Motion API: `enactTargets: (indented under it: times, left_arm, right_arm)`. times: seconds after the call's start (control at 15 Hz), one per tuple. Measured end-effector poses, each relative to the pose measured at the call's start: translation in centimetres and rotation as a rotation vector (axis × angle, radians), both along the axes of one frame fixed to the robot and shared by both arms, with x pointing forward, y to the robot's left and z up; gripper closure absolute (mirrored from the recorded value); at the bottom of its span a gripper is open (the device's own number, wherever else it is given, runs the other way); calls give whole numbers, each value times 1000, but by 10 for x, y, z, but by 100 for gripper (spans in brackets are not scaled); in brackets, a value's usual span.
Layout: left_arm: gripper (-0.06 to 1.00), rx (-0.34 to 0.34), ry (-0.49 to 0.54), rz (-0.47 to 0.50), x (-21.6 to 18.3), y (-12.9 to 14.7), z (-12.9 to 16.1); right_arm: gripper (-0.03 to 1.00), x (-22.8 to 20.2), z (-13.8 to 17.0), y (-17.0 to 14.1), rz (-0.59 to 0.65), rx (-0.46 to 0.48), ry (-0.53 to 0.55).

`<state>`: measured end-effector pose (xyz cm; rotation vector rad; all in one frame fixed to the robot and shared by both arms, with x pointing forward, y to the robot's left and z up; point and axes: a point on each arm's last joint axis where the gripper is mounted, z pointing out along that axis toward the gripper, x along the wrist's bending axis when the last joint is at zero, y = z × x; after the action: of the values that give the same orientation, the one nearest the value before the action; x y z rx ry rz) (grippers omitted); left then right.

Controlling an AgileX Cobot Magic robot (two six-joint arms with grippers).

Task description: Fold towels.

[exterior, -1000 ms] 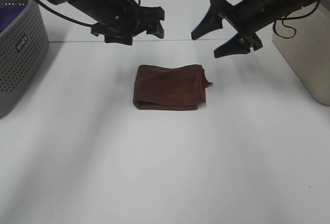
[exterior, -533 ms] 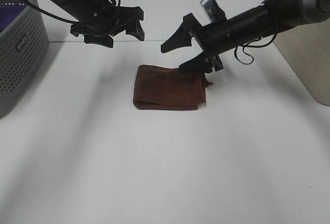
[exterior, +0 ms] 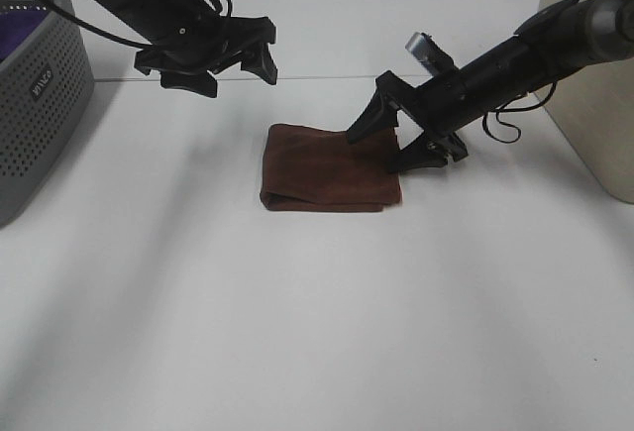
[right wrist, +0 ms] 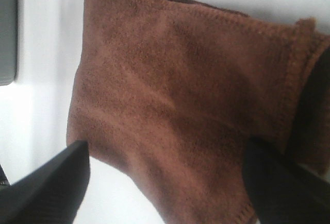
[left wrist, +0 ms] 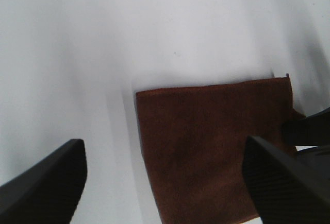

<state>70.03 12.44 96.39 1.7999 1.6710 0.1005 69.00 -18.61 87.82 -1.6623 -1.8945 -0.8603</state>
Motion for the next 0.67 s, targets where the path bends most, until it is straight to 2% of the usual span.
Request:
enactTargets:
  times: [0.07, 0.13, 0.2, 0.27, 0.33, 0.53, 0.67]
  left_arm:
    - [18, 17, 23, -30, -3, 0, -1]
    - [18, 17, 23, -30, -3, 0, -1]
    - [18, 28, 37, -53, -5, 0, -1]
    - [18, 54, 72, -120, -13, 0, 7]
    - [18, 61, 80, -152, -19, 1, 18]
    - [18, 124, 44, -241, -43, 10, 72]
    - [18, 198, -9, -239, -65, 24, 118]
  right_arm:
    - [18, -3, 26, -6, 18, -62, -35]
    - [18, -3, 26, -6, 18, -62, -35]
    - [18, -6, 49, -9, 19, -99, -64]
    - [18, -16, 87, -15, 33, -178, -88]
    - [18, -23, 105, -18, 39, -208, -94]
    - [18, -49, 158, -26, 62, -283, -115]
    - [18, -63, 185, -33, 47, -354, -137]
